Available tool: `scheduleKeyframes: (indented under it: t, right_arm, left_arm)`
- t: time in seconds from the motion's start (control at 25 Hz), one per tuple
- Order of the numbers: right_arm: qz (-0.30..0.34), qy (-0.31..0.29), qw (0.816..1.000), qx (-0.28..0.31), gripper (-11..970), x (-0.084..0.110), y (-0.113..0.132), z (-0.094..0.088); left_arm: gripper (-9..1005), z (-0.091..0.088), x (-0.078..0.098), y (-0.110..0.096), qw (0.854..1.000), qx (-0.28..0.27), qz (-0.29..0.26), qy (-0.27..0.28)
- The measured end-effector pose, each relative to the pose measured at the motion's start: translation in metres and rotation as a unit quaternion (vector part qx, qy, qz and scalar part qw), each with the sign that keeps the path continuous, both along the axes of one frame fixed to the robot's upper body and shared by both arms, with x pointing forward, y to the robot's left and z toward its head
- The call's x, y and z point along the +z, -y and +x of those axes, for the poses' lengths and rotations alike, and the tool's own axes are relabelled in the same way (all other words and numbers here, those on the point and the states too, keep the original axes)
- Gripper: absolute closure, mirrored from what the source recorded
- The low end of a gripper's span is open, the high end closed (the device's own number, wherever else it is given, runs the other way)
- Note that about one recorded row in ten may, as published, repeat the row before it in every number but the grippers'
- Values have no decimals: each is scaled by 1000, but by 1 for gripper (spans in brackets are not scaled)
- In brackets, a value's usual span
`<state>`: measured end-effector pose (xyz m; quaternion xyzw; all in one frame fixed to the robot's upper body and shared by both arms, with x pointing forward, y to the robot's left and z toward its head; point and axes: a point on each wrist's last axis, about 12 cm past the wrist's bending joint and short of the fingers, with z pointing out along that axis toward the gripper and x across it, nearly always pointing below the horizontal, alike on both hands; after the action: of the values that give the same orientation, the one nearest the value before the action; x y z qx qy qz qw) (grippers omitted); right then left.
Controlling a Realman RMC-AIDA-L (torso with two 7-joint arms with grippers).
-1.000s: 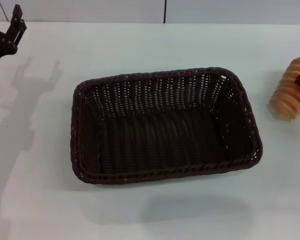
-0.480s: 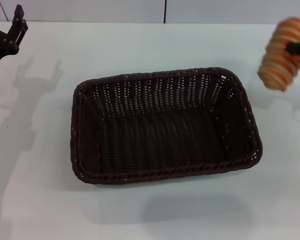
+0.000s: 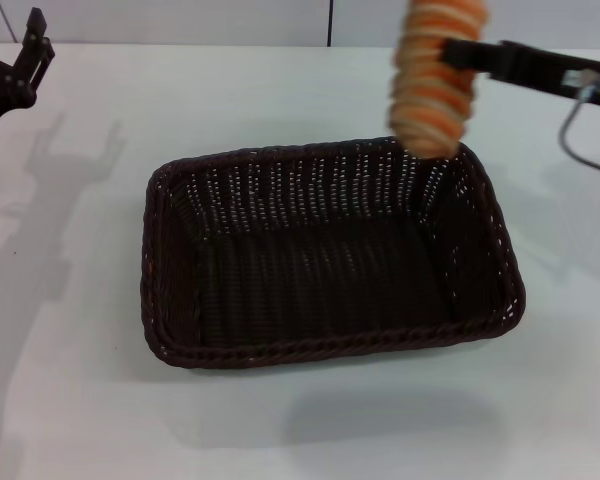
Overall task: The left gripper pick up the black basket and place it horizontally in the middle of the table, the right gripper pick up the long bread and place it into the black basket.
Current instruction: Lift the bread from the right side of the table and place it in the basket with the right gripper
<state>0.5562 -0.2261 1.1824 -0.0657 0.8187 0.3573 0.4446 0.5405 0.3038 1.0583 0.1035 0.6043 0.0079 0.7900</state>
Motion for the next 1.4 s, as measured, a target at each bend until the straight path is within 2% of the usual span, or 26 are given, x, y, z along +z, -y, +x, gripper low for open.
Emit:
scheduleKeyframes:
  t: [0.24, 0.56, 0.8, 1.0, 1.12, 1.24, 1.4]
  right_arm:
    - [0, -27, 998, 62, 715, -1, -33, -4]
    - [1, -55, 995, 84, 741, -7, -38, -9]
    - [2, -68, 993, 99, 633, -10, -43, -11]
    - [13, -82, 991, 108, 406, -13, -45, -10]
    - [11, -85, 990, 116, 192, -13, -46, -9]
    - [-2, -52, 991, 123, 193, -3, -48, -9]
    - [-50, 54, 993, 93, 193, 19, -39, -8]
  left_arm:
    - [208, 0, 0, -1, 1000, 2, -1, 1]
    - [208, 0, 1, 0, 1000, 1, -4, 5]
    - [208, 0, 3, 0, 1000, -1, -7, 12]
    - [208, -2, 3, -1, 1000, 1, -9, 15]
    - [208, -3, 3, -1, 1000, 1, -9, 14]
    - [208, -3, 3, -1, 1000, 1, -9, 14]
    - [208, -3, 3, 0, 1000, 0, -9, 13]
